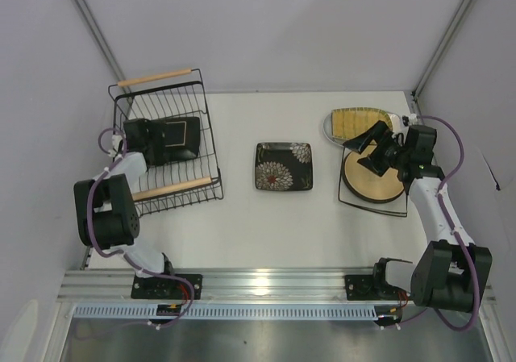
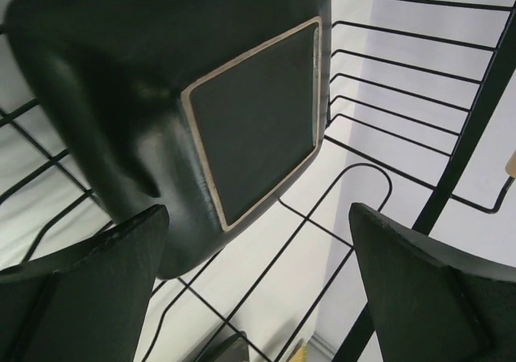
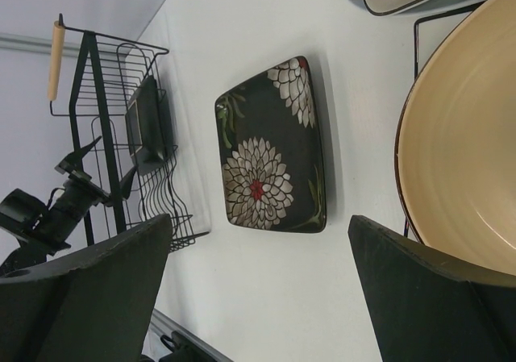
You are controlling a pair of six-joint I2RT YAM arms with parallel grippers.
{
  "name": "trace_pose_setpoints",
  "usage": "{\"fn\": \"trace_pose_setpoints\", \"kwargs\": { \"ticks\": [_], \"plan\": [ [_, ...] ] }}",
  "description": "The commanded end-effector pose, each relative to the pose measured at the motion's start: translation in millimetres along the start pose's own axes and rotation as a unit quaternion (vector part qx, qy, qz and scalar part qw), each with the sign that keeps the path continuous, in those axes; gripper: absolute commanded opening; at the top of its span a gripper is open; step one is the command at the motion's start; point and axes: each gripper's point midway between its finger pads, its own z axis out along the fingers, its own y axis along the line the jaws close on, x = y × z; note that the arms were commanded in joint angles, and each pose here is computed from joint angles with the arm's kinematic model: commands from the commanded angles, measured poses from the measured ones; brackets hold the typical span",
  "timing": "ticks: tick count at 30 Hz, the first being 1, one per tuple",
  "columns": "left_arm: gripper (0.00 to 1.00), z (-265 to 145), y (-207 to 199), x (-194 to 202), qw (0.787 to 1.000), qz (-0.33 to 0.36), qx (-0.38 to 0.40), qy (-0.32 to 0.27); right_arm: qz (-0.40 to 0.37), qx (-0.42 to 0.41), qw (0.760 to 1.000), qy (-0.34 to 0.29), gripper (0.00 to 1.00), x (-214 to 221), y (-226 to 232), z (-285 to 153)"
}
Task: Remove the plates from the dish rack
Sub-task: Grab a plate with the left arm
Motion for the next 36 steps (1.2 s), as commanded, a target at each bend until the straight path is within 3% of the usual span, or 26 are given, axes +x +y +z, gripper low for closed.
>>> {"fn": "trace_pose_setpoints", "kwargs": {
  "ticks": [1,15,27,30,36],
  "plan": [
    [0.99,5,-7,2,1.000,-0.021,-0.016,0.016,-0.008,0.002,1.000,-0.006,1.00,-5,2,4],
    [1.00,-11,11,11,0.979,0.036,-0.189,0.069,-0.004,0.016,1.000,-0.001,1.00,-4,-3,10],
    [0.99,-6,68,13,0.943,0.030,-0.323,0.074,0.001,0.012,1.000,0.001,1.00,-2,-3,13],
    [1.00,2,70,14,0.942,0.024,-0.327,0.070,0.002,0.008,1.000,0.000,1.00,-2,-2,13],
    [0.97,35,58,17,0.973,0.002,-0.224,0.058,0.001,0.010,1.000,0.001,1.00,1,-4,11]
  ]
}}
